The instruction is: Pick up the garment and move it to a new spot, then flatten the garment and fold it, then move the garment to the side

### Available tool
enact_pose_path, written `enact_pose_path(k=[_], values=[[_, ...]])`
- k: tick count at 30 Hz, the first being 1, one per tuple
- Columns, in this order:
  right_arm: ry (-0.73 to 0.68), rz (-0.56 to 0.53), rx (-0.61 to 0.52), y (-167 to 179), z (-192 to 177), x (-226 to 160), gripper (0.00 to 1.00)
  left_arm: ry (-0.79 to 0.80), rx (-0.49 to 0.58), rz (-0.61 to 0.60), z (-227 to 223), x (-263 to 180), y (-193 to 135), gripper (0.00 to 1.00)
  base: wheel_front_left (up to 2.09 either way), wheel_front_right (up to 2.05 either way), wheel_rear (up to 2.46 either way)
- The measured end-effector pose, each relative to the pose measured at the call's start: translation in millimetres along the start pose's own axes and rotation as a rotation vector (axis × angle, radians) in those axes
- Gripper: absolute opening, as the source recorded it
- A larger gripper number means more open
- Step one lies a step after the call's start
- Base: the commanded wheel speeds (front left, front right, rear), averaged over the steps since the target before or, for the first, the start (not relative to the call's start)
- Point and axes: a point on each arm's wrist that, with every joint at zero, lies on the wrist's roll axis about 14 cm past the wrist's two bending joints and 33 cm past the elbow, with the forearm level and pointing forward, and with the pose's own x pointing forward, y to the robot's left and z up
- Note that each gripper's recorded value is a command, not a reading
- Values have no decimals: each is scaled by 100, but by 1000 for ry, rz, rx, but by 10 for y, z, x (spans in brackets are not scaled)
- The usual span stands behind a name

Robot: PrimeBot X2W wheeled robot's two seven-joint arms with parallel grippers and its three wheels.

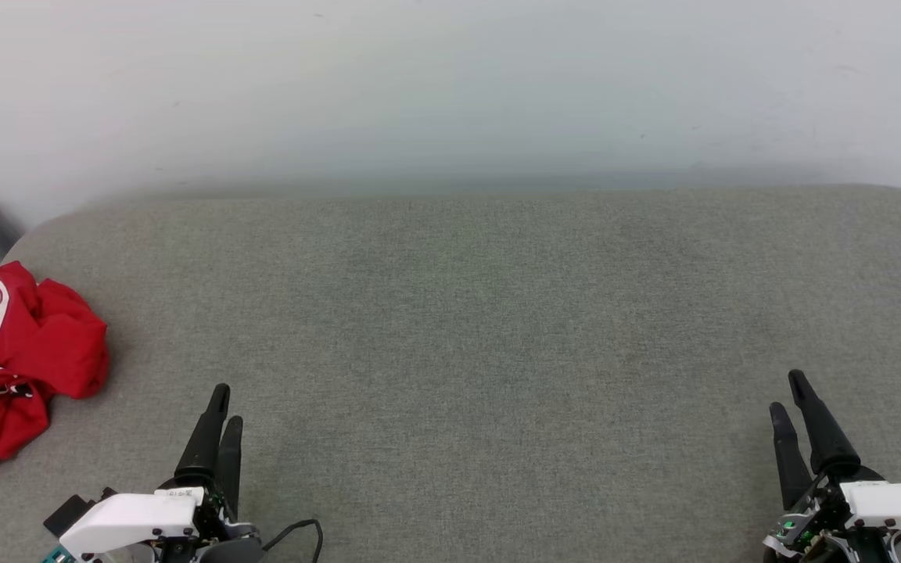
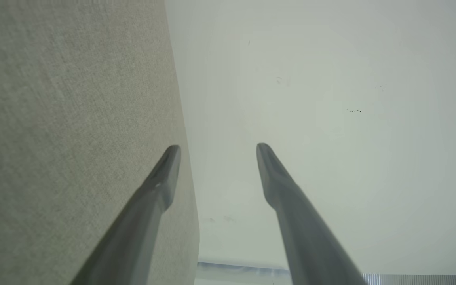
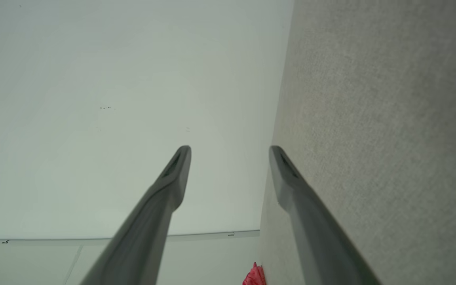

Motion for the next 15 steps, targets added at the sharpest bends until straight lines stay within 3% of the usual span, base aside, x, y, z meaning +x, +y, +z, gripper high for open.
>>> enact_pose_path(k=[8, 15], values=[[-35, 14, -124, 66, 70, 13, 100, -34, 104, 1, 59, 20, -52, 100, 0, 0, 0], [-52, 50, -296, 203, 87, 25, 100, -45, 271, 17, 49, 48, -115, 100, 0, 0, 0]])
